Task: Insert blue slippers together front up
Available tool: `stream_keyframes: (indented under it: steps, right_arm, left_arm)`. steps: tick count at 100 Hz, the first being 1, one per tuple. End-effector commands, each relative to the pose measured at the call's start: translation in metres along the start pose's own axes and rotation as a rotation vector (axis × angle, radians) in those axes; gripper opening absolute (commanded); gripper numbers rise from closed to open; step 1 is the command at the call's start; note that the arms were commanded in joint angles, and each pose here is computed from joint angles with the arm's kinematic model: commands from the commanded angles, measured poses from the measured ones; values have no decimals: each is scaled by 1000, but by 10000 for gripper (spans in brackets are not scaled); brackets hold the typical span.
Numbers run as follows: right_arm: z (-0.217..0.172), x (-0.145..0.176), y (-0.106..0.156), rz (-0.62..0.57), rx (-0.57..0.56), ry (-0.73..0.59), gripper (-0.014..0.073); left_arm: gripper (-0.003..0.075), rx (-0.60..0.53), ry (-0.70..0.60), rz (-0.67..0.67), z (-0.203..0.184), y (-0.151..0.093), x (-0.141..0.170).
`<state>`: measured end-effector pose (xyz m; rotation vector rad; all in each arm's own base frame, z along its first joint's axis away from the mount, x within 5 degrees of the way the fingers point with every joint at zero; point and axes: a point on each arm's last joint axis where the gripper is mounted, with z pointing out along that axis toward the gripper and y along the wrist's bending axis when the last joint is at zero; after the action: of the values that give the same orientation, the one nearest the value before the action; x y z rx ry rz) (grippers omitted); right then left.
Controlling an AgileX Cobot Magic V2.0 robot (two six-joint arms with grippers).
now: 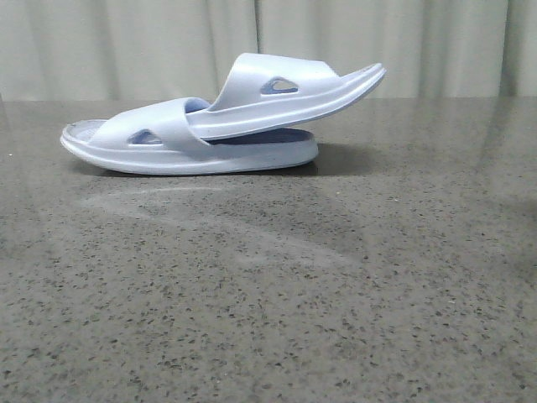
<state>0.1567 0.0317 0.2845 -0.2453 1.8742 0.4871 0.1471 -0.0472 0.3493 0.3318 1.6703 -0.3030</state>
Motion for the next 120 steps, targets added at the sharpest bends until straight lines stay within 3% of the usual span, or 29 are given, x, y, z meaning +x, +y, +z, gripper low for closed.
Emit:
stream_keyframes:
  steps: [1, 18, 34, 120]
  right_arm:
    - [-16, 6, 9, 5, 10, -92, -78]
    - [-36, 29, 20, -24, 13, -149, -78]
    - [-43, 32, 21, -42, 49, -192, -78]
    - [-44, 32, 19, -41, 67, -195, -78]
  left_arm:
    - [15, -47, -101, -26, -24, -1, 2]
    - [15, -25, -129, -56, -52, -9, 38]
    - [15, -4, -146, -45, -65, -14, 55]
    - [15, -3, -157, -59, -66, -14, 55]
